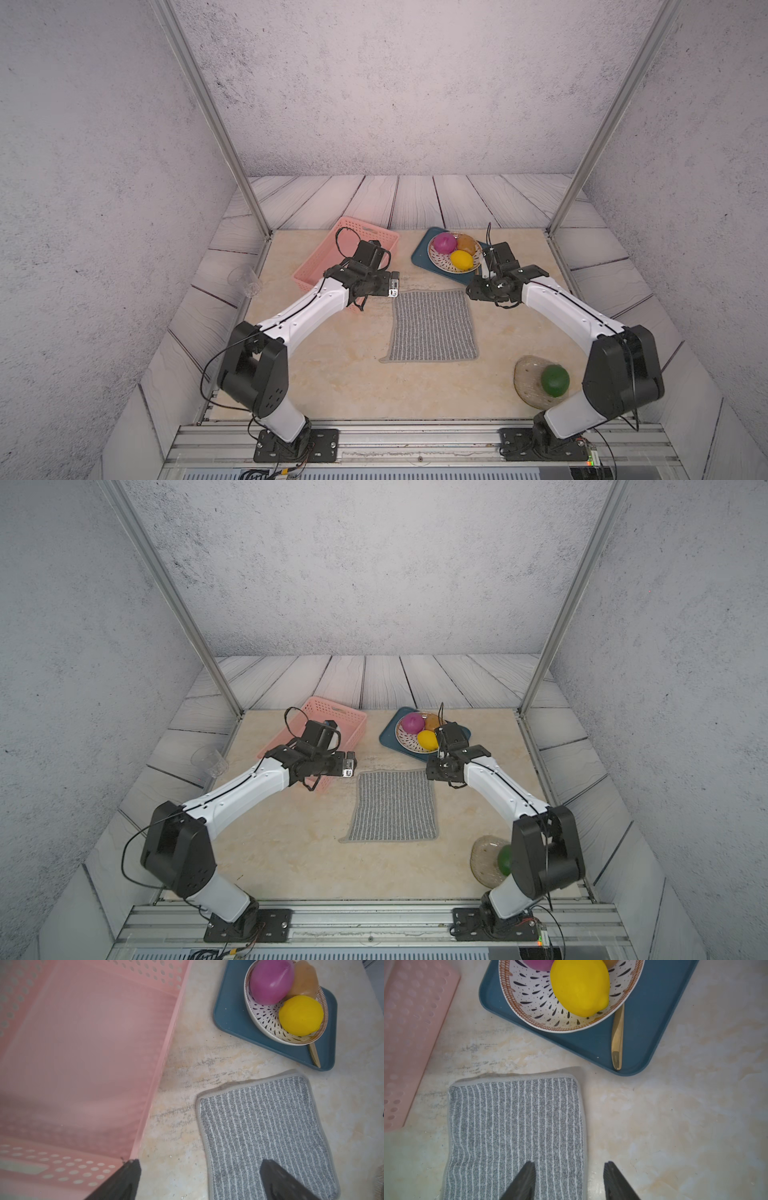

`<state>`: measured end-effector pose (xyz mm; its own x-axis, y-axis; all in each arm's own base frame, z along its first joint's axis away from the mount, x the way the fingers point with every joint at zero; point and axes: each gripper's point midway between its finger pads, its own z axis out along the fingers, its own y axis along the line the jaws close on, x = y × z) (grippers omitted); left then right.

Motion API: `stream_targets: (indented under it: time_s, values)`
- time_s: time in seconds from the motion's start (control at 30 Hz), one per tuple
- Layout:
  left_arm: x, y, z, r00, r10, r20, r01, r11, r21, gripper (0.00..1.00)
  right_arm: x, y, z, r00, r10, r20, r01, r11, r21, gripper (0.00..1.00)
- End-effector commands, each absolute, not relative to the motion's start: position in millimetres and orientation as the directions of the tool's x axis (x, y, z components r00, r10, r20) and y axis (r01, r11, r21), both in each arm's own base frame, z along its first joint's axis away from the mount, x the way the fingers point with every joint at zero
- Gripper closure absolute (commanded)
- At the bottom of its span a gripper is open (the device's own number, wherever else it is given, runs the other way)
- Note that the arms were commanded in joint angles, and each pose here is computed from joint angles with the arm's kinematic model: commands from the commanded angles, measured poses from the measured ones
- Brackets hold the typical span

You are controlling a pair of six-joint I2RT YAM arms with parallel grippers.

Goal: Fold the square dishcloth
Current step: Fold the cleaning item at the center of the board.

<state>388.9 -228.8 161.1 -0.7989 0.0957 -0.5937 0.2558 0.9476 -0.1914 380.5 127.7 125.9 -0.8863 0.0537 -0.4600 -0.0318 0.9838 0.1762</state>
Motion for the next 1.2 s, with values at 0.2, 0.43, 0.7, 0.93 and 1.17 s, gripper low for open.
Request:
stream_targets:
  time_s: [0.2, 0.43, 0.7, 0.93, 1.17]
  values:
    - [415, -246, 111, -0.828, 0.312, -0.466, 0.401, 0.91, -0.104, 0.22, 397, 131, 89, -0.942, -0.023, -0.335, -0.096, 0.974, 0.203, 0.52]
    - [430, -250, 79, -0.833, 0.386, -0.397, 0.441, 0.896, -0.054, 0.27, 407, 137, 79, -0.95, -0.043, -0.311, -0.117, 0.968, 0.223, 0.54]
    - [430, -255, 52, -0.825, 0.455, -0.336, 0.499, 0.865, -0.054, 0.29, 412, 137, 72, -0.952, -0.073, -0.297, -0.137, 0.969, 0.203, 0.56]
    - [433, -255, 43, -0.815, 0.488, -0.313, 0.523, 0.852, -0.033, 0.32, 417, 141, 74, -0.951, -0.082, -0.299, -0.149, 0.967, 0.208, 0.56]
    - [432, -259, 36, -0.813, 0.501, -0.297, 0.537, 0.842, -0.051, 0.37, 425, 141, 70, -0.953, -0.09, -0.288, -0.152, 0.968, 0.201, 0.56]
